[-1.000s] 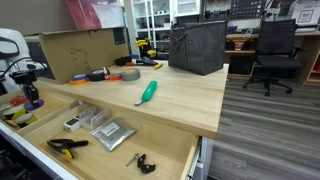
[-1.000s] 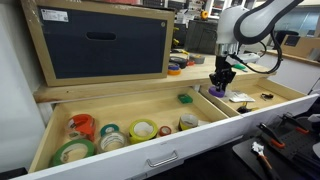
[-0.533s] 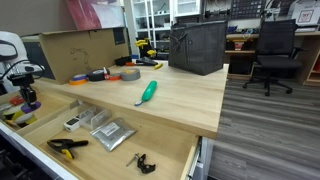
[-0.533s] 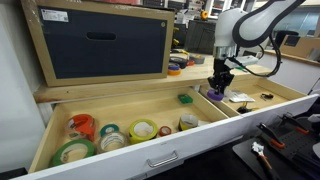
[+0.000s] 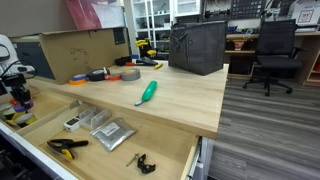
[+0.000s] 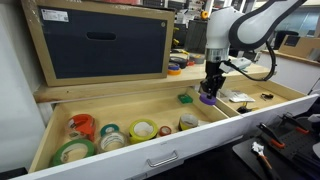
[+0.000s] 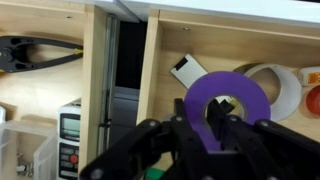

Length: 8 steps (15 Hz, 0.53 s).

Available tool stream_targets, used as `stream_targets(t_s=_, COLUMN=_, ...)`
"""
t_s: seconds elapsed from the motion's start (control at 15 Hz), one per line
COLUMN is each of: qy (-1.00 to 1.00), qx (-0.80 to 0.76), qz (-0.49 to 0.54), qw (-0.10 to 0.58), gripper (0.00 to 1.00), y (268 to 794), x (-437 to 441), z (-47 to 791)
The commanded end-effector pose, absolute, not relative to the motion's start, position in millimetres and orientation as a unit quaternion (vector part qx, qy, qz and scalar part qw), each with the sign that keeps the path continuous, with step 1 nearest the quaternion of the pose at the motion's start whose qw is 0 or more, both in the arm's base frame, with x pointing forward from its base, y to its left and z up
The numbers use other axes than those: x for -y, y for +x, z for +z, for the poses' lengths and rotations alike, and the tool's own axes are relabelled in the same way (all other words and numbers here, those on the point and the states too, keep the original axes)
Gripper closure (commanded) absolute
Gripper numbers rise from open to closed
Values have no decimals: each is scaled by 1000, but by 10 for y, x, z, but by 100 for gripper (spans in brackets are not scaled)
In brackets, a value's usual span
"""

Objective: Put the purple masking tape in the open drawer.

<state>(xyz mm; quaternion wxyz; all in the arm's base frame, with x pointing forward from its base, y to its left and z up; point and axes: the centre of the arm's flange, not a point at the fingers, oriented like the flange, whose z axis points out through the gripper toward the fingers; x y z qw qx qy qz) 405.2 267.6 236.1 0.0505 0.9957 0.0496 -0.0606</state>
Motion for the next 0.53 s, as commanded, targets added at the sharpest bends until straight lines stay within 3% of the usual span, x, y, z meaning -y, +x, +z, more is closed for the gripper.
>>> stream_targets(t_s=0.0, qy=997, qx=-47, qz=-44, qw=44, gripper=93, y=4239, x=-2924, z=2314)
stream_targets(t_s=0.47, qy=997, qx=-48, qz=-51, qw=14, gripper=93, y=4586, x=-3383, z=2171)
